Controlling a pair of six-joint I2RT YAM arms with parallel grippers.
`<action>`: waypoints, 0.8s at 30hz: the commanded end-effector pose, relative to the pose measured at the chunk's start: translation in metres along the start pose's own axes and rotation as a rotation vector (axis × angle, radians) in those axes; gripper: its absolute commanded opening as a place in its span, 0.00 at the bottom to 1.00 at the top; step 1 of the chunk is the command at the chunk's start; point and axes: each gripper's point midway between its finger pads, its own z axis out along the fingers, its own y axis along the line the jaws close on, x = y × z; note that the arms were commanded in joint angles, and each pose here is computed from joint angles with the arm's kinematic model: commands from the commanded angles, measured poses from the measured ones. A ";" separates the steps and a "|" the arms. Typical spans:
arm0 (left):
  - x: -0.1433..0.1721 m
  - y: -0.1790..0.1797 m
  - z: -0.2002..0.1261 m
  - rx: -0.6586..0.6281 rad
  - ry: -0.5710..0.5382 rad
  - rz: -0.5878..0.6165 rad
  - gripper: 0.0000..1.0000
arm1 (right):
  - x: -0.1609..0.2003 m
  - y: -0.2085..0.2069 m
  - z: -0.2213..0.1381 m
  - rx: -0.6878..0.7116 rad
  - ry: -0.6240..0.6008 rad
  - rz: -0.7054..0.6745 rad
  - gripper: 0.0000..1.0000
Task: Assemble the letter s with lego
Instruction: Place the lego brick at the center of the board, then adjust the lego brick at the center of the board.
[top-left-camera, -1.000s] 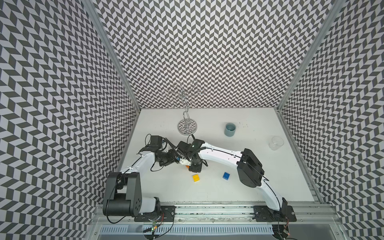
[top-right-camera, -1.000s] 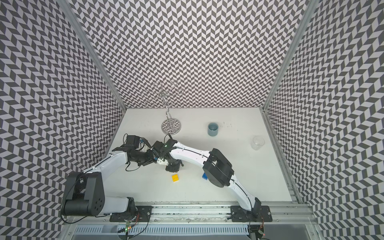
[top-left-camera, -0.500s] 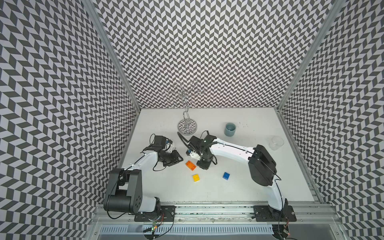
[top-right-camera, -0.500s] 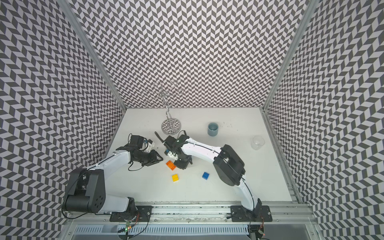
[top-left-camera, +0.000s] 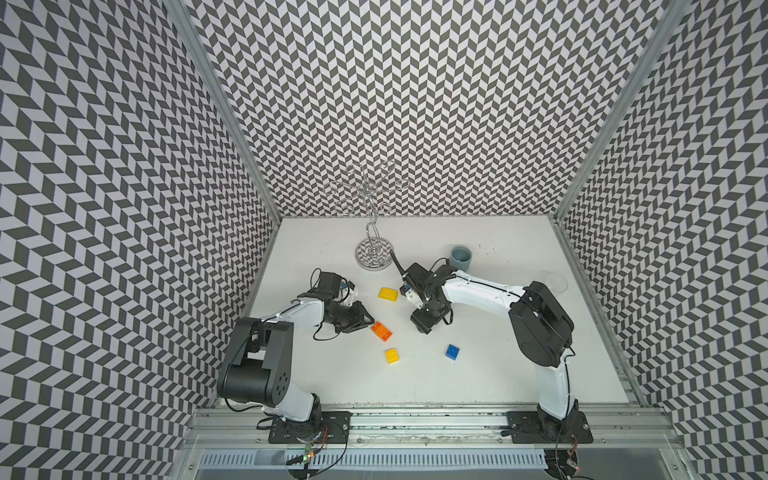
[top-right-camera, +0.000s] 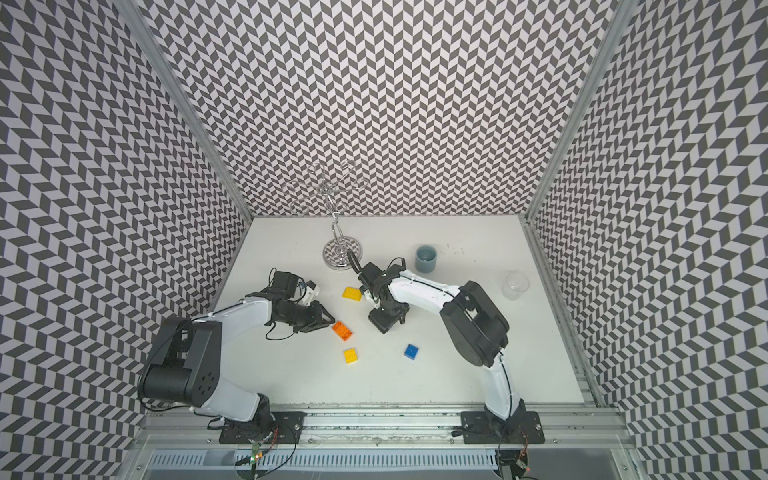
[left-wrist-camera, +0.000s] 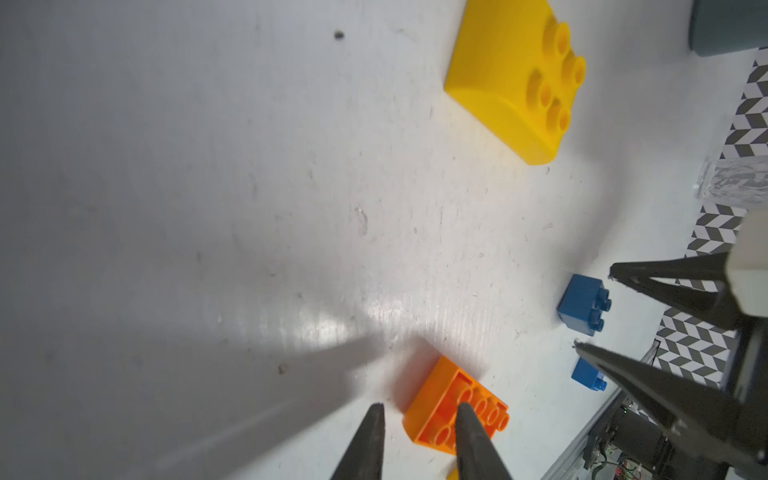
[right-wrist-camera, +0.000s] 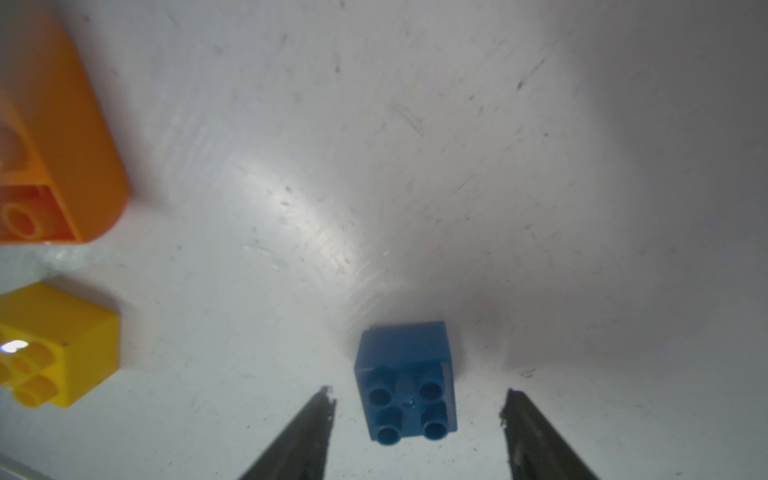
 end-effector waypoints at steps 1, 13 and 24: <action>-0.011 -0.008 0.003 0.018 -0.024 0.042 0.32 | -0.009 -0.008 -0.012 0.001 -0.077 0.047 1.00; 0.000 -0.025 0.030 0.027 0.020 0.051 0.25 | -0.015 -0.002 -0.025 -0.053 -0.218 -0.079 0.86; 0.034 -0.020 0.017 0.003 0.014 0.000 0.33 | -0.013 0.004 -0.032 -0.081 -0.277 -0.081 0.88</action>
